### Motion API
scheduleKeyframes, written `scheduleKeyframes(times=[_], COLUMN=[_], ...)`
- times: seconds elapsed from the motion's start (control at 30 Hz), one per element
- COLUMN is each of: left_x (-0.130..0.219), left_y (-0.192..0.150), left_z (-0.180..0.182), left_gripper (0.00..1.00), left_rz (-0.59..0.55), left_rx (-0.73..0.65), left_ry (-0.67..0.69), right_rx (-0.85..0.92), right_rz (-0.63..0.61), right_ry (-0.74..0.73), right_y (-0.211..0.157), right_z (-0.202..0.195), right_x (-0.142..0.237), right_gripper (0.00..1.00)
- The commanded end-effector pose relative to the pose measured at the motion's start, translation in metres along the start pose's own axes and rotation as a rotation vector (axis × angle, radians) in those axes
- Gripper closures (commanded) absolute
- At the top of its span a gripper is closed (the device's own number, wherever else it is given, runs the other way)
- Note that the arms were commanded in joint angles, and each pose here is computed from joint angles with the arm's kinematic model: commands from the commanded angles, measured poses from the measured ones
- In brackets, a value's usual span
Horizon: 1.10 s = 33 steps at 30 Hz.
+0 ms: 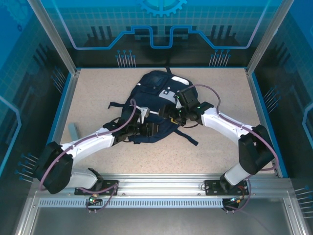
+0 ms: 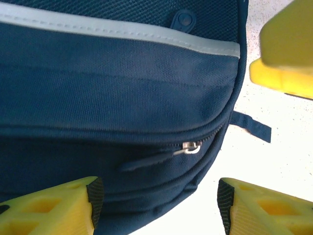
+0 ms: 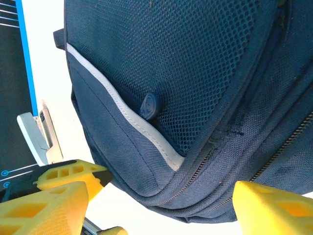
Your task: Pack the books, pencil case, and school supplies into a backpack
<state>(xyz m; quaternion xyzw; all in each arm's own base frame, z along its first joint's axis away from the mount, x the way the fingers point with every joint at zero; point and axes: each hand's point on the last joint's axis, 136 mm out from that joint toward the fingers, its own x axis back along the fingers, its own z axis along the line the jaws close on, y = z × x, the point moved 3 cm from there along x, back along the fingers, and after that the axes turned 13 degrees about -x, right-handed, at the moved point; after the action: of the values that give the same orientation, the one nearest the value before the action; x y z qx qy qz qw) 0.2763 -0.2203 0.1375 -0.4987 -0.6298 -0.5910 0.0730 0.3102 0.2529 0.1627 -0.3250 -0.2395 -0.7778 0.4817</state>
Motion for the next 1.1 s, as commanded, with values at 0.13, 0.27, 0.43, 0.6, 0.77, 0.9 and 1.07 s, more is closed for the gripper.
scheduleKeyframes(times=[0.13,0.27,0.43,0.6,0.77,0.9,1.07], left_x=[-0.015,-0.018,-0.018,-0.018,-0.020,-0.022,-0.021], left_y=[0.019,0.021,0.018,0.013,0.010,0.007,-0.001], left_z=[-0.004,-0.006,-0.011,-0.015,-0.012,-0.013,-0.017], left_gripper=[0.36,0.36,0.45,0.56,0.62,0.67,0.71], left_rz=[-0.020,-0.013,-0.010,0.002,0.008,0.025,0.063], left_rx=[-0.068,-0.078,-0.102,-0.136,-0.175,-0.224,-0.278], left_ry=[-0.002,-0.019,-0.061,-0.093,-0.082,-0.089,-0.128], right_rx=[-0.014,-0.017,-0.029,-0.044,-0.057,-0.059,-0.065], right_rz=[0.039,0.054,0.071,0.083,0.092,0.097,0.100], right_ry=[0.029,0.023,0.009,-0.001,-0.006,-0.014,-0.032], right_y=[0.003,0.002,0.001,0.001,0.001,0.000,0.001], right_z=[0.010,0.008,0.004,0.002,0.000,0.000,-0.002], right_x=[-0.004,-0.007,-0.013,-0.019,-0.023,-0.026,-0.029], right_gripper=[0.23,0.23,0.25,0.30,0.36,0.41,0.47])
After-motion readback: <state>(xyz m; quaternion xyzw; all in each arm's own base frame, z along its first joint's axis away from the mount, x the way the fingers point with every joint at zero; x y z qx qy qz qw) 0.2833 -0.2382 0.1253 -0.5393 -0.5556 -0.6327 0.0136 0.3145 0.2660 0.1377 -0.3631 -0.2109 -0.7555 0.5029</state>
